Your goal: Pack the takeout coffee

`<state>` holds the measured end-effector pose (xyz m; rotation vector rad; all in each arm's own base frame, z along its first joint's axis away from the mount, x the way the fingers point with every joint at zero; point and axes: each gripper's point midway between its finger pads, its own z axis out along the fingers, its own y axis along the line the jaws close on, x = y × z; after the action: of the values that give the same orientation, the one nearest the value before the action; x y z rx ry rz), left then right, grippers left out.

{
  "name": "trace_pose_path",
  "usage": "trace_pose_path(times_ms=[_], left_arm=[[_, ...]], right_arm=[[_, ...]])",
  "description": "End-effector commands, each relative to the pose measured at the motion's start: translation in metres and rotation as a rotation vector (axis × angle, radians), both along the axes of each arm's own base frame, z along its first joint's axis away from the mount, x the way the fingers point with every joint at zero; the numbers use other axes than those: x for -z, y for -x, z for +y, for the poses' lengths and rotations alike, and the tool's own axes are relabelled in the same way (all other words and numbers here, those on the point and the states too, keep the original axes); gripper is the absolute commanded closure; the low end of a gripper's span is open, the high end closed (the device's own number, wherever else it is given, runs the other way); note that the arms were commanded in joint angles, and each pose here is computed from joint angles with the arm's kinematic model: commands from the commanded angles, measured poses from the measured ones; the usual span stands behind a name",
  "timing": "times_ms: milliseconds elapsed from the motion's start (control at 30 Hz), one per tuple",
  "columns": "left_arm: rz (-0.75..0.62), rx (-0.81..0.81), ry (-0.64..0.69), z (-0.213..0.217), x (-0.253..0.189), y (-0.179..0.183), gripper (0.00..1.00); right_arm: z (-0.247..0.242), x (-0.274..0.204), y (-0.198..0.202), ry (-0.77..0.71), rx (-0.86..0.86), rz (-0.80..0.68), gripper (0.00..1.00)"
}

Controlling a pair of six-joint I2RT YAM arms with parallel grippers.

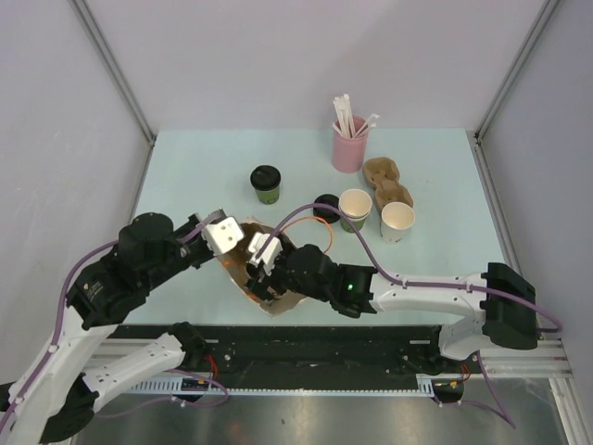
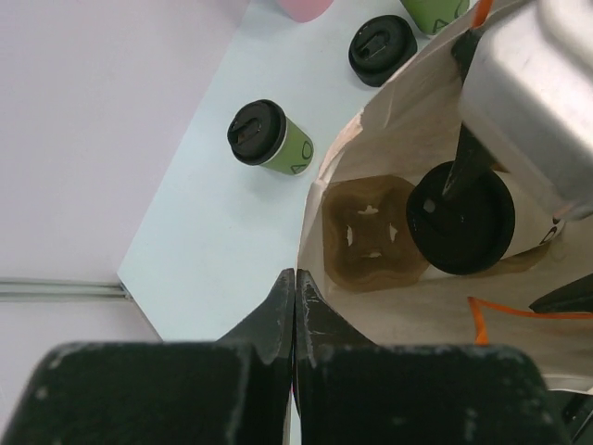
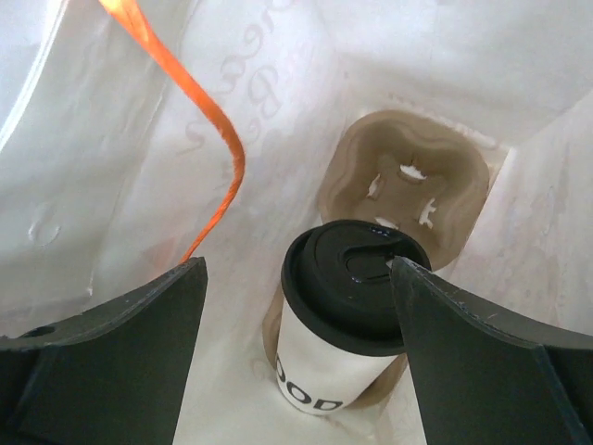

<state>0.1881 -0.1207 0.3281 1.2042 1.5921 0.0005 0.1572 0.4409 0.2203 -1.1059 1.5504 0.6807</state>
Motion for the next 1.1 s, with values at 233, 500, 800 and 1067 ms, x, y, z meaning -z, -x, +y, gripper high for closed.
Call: trace_pose_path(times_ms=[233,500,800,1067], left_arm=[[0.083,-0.039,0.105,-0.009,0.009,0.002,1.0],[0.236,-0.053,0.175,-0.028,0.023,-0.002,0.99],[0.294,-0.045,0.235,-0.036,0.019,-0.003,1.0],[0.381,-0.022,0.264,-0.054,0.022,-0.004,1.0]], right_arm=[[-0.028,-0.02,-0.01,-0.046,0.159,0.092,0.08],[-0.027,-0.01,-0.008,-0.061,0.236,0.249,0.1],[-0.038,-0.008,-0.005,-0.043,0.274,0.284,0.13],[-0.058,-0.027,-0.011,-0.093,0.411,0.314,0.2]])
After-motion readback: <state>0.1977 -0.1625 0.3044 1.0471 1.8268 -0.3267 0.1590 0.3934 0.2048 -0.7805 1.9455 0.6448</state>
